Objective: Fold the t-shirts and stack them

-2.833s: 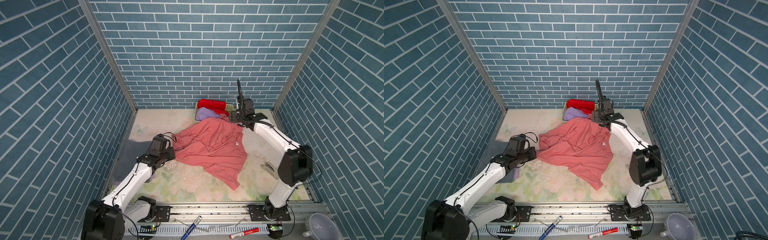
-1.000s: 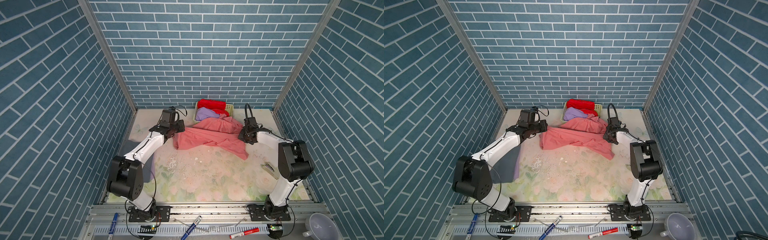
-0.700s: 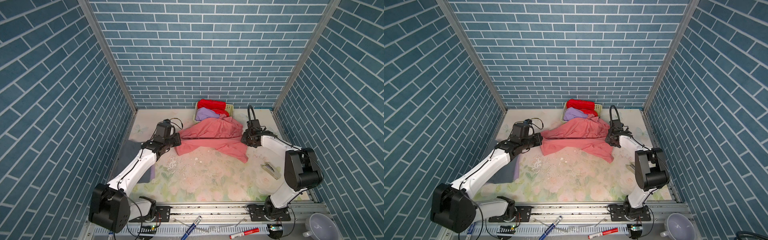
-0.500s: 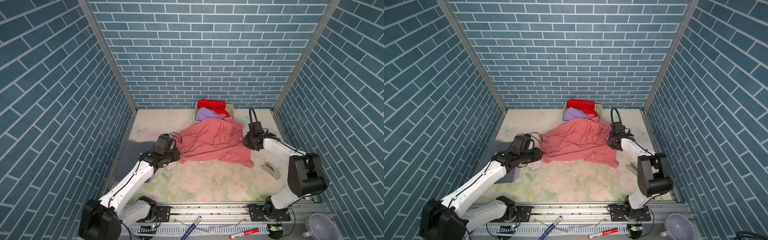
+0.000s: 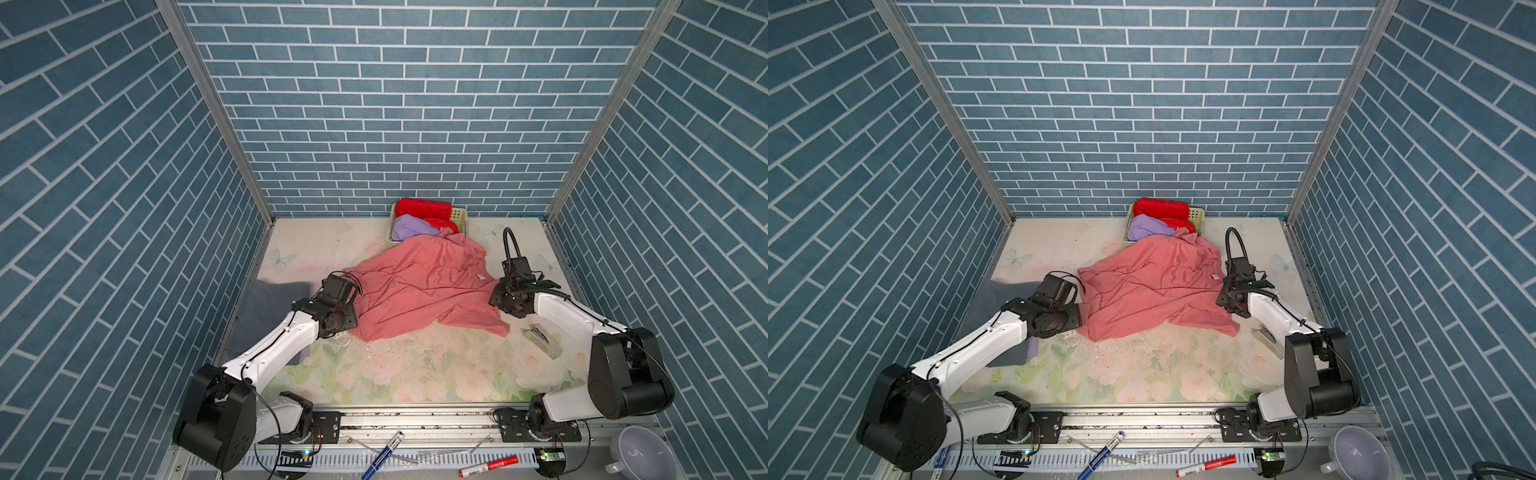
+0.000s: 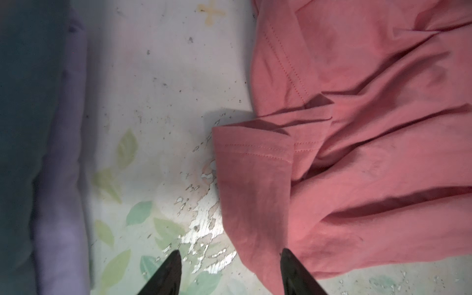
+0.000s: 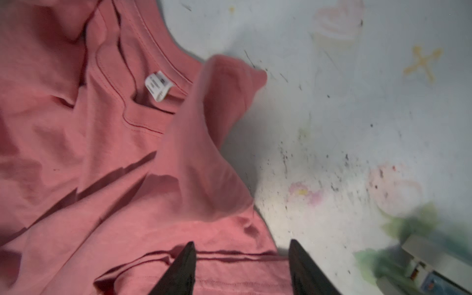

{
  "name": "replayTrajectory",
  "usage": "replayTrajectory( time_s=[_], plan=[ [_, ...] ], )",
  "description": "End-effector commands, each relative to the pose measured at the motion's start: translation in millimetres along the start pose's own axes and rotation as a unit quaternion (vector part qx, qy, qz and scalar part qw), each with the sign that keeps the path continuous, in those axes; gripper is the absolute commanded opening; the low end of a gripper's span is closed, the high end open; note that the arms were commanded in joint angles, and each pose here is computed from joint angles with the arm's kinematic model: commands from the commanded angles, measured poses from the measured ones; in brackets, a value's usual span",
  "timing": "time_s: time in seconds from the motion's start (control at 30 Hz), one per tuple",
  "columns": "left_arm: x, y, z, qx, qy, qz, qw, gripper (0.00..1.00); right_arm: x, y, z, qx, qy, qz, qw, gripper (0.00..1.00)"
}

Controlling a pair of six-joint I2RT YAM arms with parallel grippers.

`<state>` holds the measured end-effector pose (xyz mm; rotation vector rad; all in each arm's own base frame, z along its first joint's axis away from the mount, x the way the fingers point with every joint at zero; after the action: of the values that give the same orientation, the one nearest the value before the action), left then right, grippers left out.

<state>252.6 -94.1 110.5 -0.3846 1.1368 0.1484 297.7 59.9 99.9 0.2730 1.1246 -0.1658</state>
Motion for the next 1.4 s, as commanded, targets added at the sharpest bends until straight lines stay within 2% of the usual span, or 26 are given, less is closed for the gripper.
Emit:
replayTrajectory(
  time_s=[0.0, 0.1, 0.23, 0.37, 0.5, 0.63, 0.8, 0.9, 1.0, 1.1, 1.2, 1.37],
  plan=[
    [6.8, -17.8, 12.9, 0.006, -0.021, -0.046, 0.999, 0.65, 1.3, -19.2, -25.6, 0.025, 0.026, -0.030, 0.999, 0.64],
    [16.1, -27.6, 18.4, 0.010, -0.020, -0.058, 0.998, 0.65, 2.4, -25.5, -30.6, 0.030, 0.020, -0.040, 0.999, 0.65],
    [33.3, -35.1, 19.1, 0.016, 0.001, -0.056, 0.998, 0.62, 3.3, -14.3, -15.8, 0.019, 0.007, -0.022, 1.000, 0.66],
    [49.0, -29.5, 16.0, 0.017, 0.011, -0.029, 0.999, 0.58, 9.8, -13.2, -23.7, 0.026, 0.049, -0.032, 0.998, 0.66],
    [55.6, -24.6, 12.9, 0.012, 0.010, -0.019, 1.000, 0.48, 10.1, -27.7, -47.6, 0.043, 0.060, -0.049, 0.996, 0.67],
    [58.8, -24.3, 9.8, 0.017, 0.020, -0.018, 0.999, 0.37, 6.6, -20.9, -38.0, 0.048, 0.016, -0.014, 0.999, 0.67],
    [64.3, -15.9, -4.9, 0.018, 0.045, -0.010, 0.999, 0.31, -19.8, 21.6, 40.4, 0.010, -0.104, 0.057, 0.993, 0.67],
    [67.7, -8.4, -14.1, 0.015, 0.057, -0.002, 0.998, 0.29, -31.8, 52.1, 103.2, -0.027, -0.174, 0.073, 0.982, 0.72],
    [66.6, -6.5, -18.0, 0.009, 0.058, -0.005, 0.998, 0.28, -31.9, 82.2, 161.6, -0.051, -0.218, 0.084, 0.971, 0.74],
    [62.3, -11.5, -13.7, 0.004, 0.047, -0.019, 0.999, 0.28, -15.3, 106.7, 205.8, -0.052, -0.231, 0.100, 0.966, 0.74],
    [59.2, -13.3, -12.2, 0.002, 0.042, -0.024, 0.999, 0.28, 5.9, 125.9, 233.7, -0.055, -0.233, 0.121, 0.963, 0.74],
    [55.1, -14.9, -10.2, -0.003, 0.035, -0.028, 0.999, 0.28, 40.4, 144.4, 249.0, -0.075, -0.212, 0.135, 0.965, 0.72]
  ],
)
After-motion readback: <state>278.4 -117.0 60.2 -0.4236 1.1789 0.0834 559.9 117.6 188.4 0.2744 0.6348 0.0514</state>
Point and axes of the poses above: each gripper's point midway between its finger pads, its own x axis out along the fingers, its own y axis along the line the jaws close on, z = x × y, the point moved 4 cm from there along -x, back along the fingers, and after that the axes turned 6 degrees about -x, right-handed, at the moved point
